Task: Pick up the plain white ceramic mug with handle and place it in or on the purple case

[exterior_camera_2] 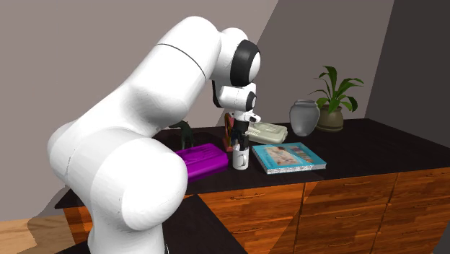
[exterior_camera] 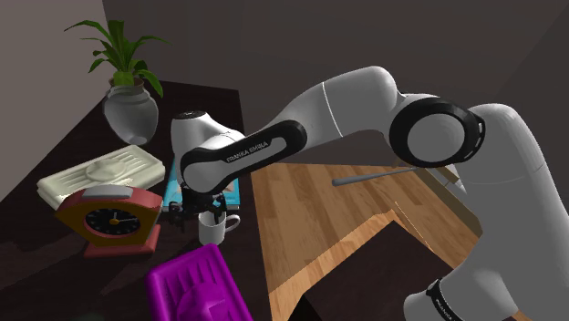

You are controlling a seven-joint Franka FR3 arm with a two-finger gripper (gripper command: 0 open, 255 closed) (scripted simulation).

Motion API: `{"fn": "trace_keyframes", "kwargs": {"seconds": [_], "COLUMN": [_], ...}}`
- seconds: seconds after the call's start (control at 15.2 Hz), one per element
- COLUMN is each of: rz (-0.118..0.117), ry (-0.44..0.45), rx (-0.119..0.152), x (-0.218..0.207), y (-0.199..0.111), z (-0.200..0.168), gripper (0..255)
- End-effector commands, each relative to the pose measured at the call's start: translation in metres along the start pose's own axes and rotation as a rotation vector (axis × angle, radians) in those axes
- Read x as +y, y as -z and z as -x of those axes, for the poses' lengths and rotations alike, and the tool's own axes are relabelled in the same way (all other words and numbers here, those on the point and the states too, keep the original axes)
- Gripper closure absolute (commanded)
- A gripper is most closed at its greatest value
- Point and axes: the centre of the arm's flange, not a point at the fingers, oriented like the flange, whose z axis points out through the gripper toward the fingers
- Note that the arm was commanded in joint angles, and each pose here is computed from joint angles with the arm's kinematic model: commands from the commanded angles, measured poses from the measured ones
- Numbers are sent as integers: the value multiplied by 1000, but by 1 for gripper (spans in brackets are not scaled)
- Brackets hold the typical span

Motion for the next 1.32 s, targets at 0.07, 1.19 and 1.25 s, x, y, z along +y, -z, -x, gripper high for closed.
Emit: {"fn": "trace_keyframes", "kwargs": {"seconds": [0.07,1.19,1.25], "rz": [0,0,0], "ry": [0,0,0], "rx": [0,0,0], "x": [0,1,1], "y": [0,31,36], "z": [0,5,6], "gripper": [0,255,255]}}
